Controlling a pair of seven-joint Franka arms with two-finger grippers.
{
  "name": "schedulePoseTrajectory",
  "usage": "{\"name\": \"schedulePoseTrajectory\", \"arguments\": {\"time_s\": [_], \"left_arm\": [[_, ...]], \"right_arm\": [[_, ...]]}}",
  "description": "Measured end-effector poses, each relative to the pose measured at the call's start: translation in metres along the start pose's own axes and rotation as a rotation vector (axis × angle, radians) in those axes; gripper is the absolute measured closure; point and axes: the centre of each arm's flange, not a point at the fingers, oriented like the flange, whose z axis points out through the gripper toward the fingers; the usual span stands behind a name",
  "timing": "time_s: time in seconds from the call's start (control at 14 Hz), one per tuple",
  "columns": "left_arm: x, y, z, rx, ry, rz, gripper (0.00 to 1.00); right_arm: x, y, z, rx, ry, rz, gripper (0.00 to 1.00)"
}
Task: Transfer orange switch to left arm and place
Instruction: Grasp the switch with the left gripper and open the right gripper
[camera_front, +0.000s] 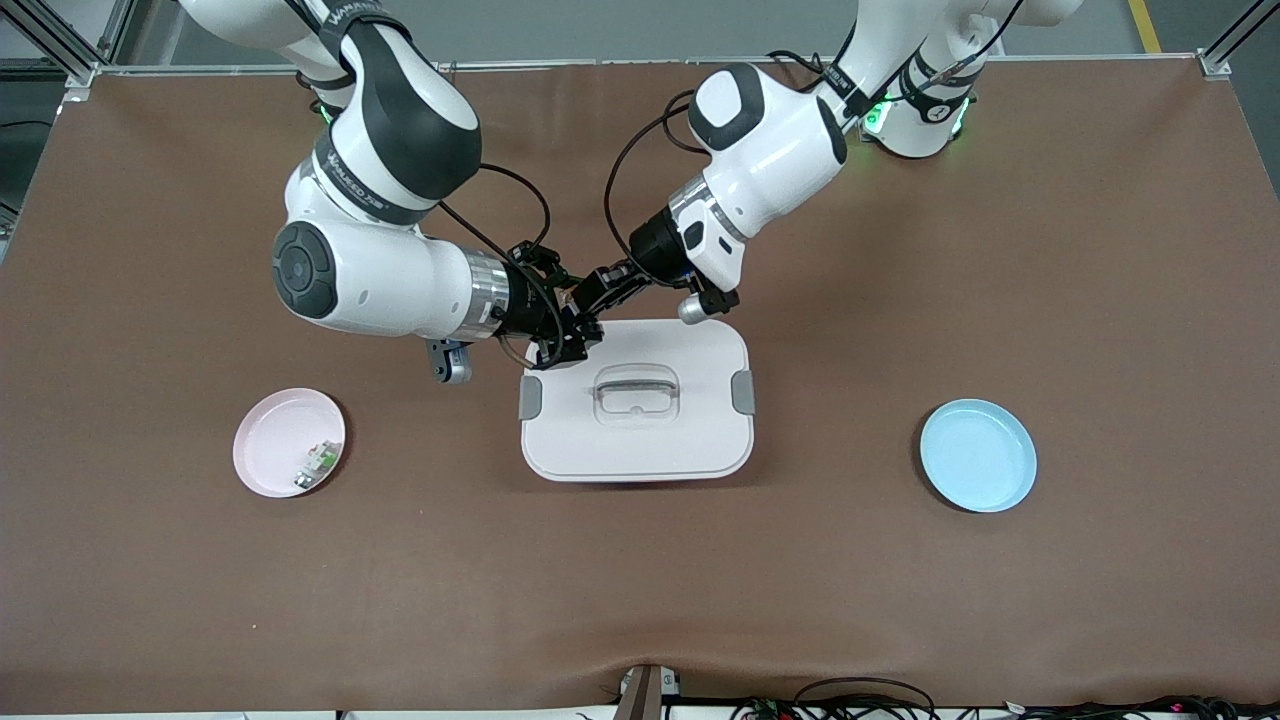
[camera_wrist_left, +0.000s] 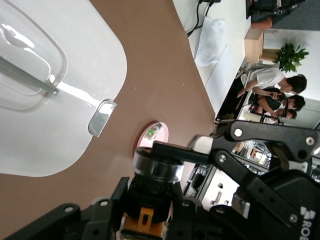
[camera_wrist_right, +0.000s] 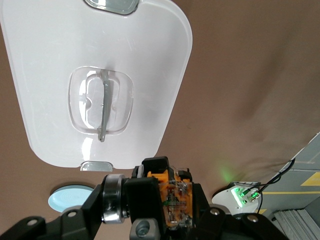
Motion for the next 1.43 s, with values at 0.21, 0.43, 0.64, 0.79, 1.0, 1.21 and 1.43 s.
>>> {"name": "schedulePoseTrajectory", "arguments": {"time_s": [0.21,0.43,0.64,0.79,1.0,1.21,1.43], "left_arm": [[0.0000,-0.0004,0.0003,0.001,0.000,0.000,0.63],[0.0001,-0.0006,0.0004,0.001,0.000,0.000,0.63],[0.0001,-0.0007,0.0004,0.001,0.000,0.000,0.63],[0.0000,-0.0007,0.0004,0.001,0.000,0.000,0.63],[0.0011,-0.0028,0.0006,0.004,0.003,-0.013,0.63],[0.0017,-0.0034,0.0003,0.005,0.005,-0.014,0.63],[0.0046,-0.0072,-0.0080,0.012,0.023,-0.008,0.63]], "right_arm": [[0.0003,-0.0001,0.0006,-0.001,0.000,0.002,0.28],[0.0004,-0.0001,0.0007,-0.001,0.000,0.002,0.28],[0.0005,-0.0002,0.0009,-0.001,0.000,0.002,0.28],[0.0006,-0.0002,0.0009,-0.001,0.000,0.004,0.27],[0.0016,-0.0018,-0.0008,0.010,0.000,0.006,0.04],[0.0028,-0.0026,-0.0019,0.015,0.000,0.008,0.00],[0.0083,-0.0047,-0.0061,0.025,0.011,0.011,0.00]]}}
